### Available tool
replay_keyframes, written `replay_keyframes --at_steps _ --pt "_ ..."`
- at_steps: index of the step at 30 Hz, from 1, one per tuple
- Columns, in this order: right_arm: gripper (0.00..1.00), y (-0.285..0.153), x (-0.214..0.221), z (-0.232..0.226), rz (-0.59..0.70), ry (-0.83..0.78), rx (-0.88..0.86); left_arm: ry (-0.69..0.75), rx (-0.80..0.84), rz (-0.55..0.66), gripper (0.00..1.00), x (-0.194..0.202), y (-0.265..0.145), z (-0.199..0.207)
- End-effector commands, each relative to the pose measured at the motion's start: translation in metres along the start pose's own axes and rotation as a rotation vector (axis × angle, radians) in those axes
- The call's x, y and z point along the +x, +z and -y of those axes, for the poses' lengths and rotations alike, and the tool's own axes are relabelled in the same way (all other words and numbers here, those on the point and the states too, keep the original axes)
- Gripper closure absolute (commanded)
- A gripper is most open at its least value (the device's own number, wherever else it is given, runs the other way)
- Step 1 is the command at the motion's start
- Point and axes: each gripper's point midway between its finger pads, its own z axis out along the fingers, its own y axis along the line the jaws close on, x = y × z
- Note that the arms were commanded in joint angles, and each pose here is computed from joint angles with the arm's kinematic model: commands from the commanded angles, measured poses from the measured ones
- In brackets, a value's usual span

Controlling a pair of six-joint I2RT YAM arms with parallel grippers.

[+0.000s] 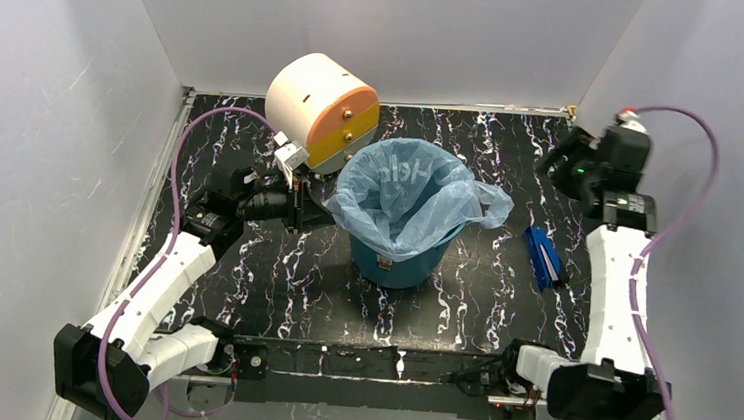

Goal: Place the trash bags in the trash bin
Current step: Place the trash bag in the trash bin.

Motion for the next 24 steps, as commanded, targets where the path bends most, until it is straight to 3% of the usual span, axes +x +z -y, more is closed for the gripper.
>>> replay_keyframes --at_steps 1,7,12,20,24 --pt "0.23 -0.023 -0.002 -0.012 -0.086 0.182 -0.305 0.041 0.012 0.024 0.87 -0.001 -0.006 0.009" --pt "0.23 -0.061 0.021 -0.011 -0.058 0.362 -0.29 0.042 0.016 0.021 0.87 -0.002 -0.006 0.009" --pt "0.25 -0.061 0.075 -0.019 -0.26 0.548 -0.344 0.039 0.013 0.018 0.87 -0.002 -0.004 0.007" --pt "0.26 -0.077 0.082 -0.041 -0.307 0.484 -0.473 0.035 0.014 0.02 0.87 0.001 -0.006 0.008" --pt "0.35 -0.086 0.097 -0.057 -0.42 0.525 -0.565 0.034 0.016 0.018 0.87 0.0 -0.005 0.008"
